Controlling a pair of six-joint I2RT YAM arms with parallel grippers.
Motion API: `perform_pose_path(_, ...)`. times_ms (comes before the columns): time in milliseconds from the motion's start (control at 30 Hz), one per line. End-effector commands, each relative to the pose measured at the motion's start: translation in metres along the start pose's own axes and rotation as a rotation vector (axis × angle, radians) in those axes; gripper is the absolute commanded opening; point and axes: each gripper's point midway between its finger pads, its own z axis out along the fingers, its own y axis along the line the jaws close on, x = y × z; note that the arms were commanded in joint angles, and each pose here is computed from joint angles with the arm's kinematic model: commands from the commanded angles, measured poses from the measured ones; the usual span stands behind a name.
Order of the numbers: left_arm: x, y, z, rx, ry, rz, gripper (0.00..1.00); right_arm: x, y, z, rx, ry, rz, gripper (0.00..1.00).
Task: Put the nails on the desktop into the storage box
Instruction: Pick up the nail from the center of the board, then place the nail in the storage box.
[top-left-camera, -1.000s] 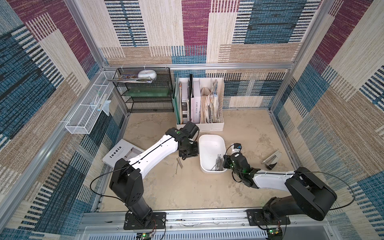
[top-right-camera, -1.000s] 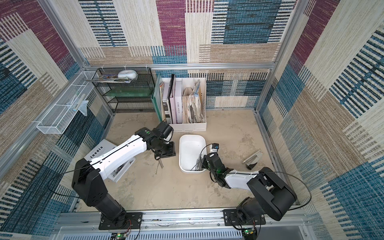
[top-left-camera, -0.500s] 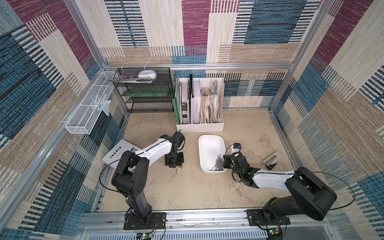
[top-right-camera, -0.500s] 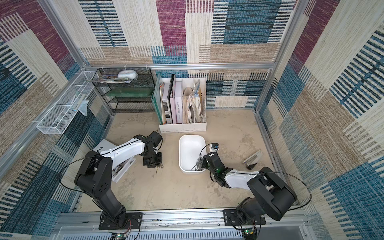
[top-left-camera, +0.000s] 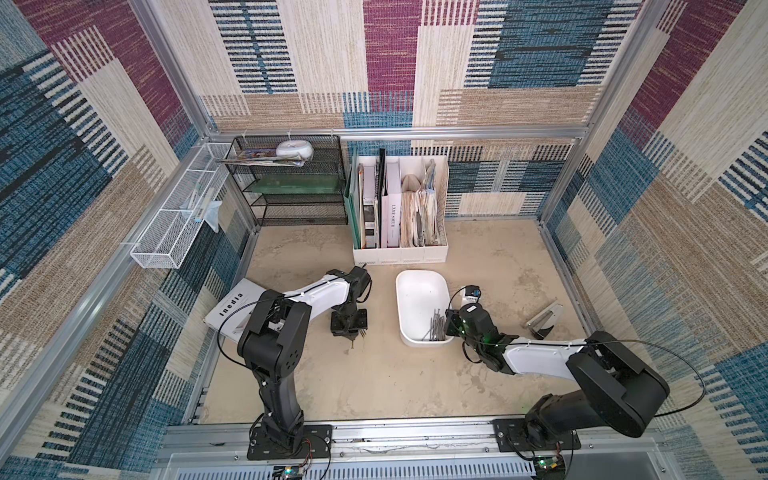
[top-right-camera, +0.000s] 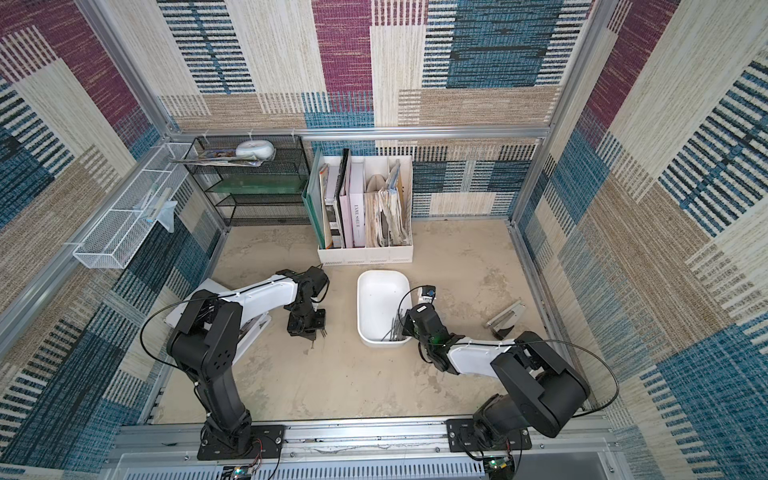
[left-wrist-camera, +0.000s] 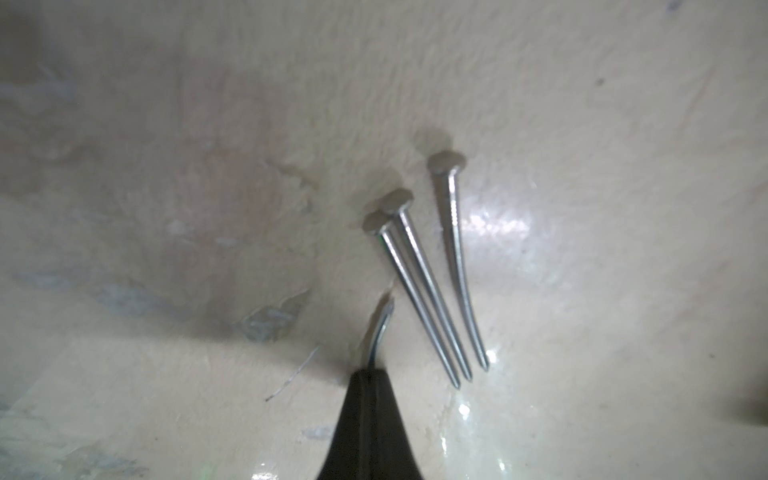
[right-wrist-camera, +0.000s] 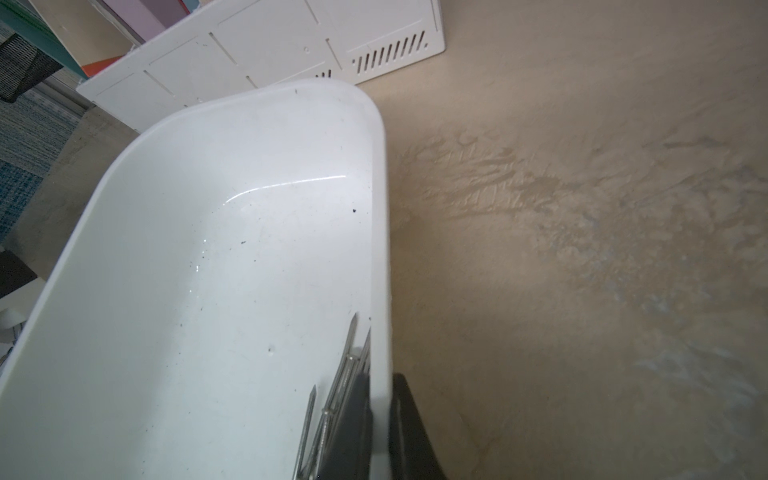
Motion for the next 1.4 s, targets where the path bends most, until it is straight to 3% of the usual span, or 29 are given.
perform_pose_path(0,0.009,0.017,0.006,-0.067,0.004,0.013,0.0,0.002,0.0,0.001,0.002,0.016,-0.019,0.0)
perform_pose_path(200,0.025,0.004,-0.063,0.043,-0.119,-0.002,0.0,0.001,0.001,-0.001,0.002,0.014,-0.019,0.0)
perform_pose_path(400,0.037,-0.029,-0.143,0.152,-0.252,0.069,0.0,0.0,0.0,-0.001,0.006,0.012,-0.02,0.0)
perform_pose_path(600,0.046,-0.117,-0.178,0.278,-0.274,0.207,0.0,-0.001,-0.001,-0.002,0.01,0.009,-0.021,0.0)
perform_pose_path(767,0.041,-0.191,-0.167,0.392,-0.217,0.254,0.0,0.001,-0.001,-0.002,0.008,0.014,-0.019,0.0)
perform_pose_path(967,0.018,-0.221,-0.125,0.395,-0.169,0.238,0.0,0.003,-0.001,-0.002,0.005,0.019,-0.02,0.0)
perform_pose_path(1267,0.002,-0.234,-0.081,0.366,-0.118,0.217,0.01,0.005,-0.002,-0.001,0.005,0.024,-0.017,0.0)
perform_pose_path(1367,0.006,-0.227,-0.077,0.349,-0.107,0.191,0.24,0.005,-0.002,-0.001,0.007,0.022,-0.019,0.0)
